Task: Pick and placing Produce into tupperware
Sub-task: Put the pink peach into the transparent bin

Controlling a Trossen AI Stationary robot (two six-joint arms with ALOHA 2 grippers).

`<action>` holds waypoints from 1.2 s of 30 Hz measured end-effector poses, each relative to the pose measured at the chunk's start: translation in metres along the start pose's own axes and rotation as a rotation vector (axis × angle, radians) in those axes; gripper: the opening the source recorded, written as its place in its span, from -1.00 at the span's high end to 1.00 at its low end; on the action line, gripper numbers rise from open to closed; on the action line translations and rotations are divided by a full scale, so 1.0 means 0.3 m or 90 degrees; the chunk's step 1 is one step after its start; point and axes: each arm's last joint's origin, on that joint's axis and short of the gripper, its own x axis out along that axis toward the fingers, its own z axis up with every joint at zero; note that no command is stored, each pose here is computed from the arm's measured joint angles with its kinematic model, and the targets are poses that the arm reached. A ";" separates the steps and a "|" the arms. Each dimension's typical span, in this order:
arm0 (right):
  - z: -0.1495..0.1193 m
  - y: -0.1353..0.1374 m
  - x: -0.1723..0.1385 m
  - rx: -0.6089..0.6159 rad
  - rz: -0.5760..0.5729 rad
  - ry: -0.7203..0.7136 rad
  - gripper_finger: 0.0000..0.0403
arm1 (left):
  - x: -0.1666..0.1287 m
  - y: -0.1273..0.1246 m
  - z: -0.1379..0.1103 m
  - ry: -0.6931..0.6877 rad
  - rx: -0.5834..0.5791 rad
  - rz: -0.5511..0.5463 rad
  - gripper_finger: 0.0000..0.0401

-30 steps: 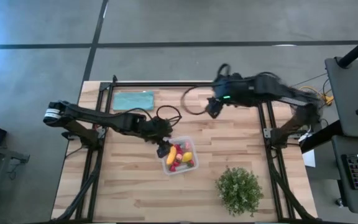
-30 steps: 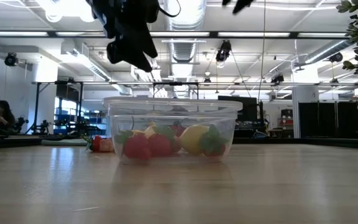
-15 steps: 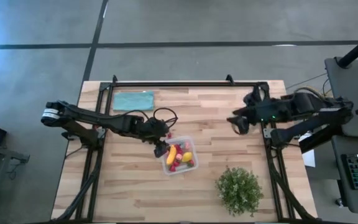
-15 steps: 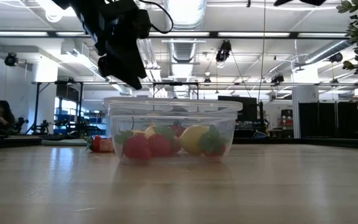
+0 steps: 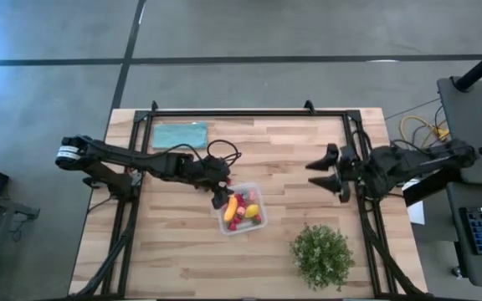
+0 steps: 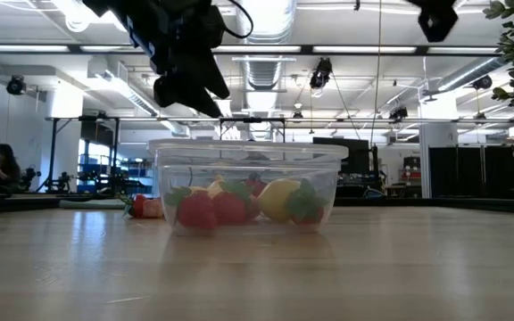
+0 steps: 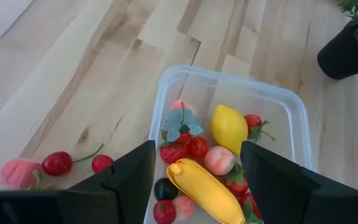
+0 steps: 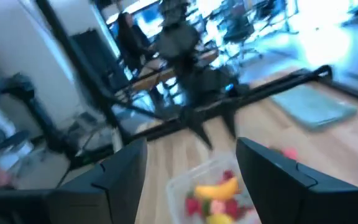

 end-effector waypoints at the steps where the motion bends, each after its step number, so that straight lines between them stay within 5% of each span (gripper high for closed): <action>1: -0.018 -0.012 -0.010 -0.002 -0.004 -0.007 -0.19 | 0.000 0.002 0.001 0.000 -0.001 0.001 -0.10; 11: -0.242 -0.118 -0.046 0.028 0.015 -0.069 -0.19 | 0.019 0.023 0.004 0.008 0.029 0.012 -0.10; 18: -0.381 -0.181 -0.055 0.073 0.037 -0.118 -0.19 | 0.010 0.146 0.000 0.088 0.009 0.096 -0.10; 24: -0.403 -0.203 -0.051 0.072 -0.062 -0.099 -0.19 | 0.001 0.255 0.031 0.092 -0.012 0.118 -0.10; 28: -0.429 -0.225 -0.052 0.058 -0.153 -0.076 -0.19 | -0.004 0.296 0.040 0.100 0.058 0.116 -0.10; 31: -0.441 -0.231 -0.052 0.049 -0.165 -0.054 -0.19 | -0.009 0.318 0.036 0.126 0.133 0.109 -0.10; 36: -0.446 -0.233 -0.052 0.046 -0.170 -0.043 -0.19 | -0.001 0.382 0.040 0.143 0.138 0.121 -0.10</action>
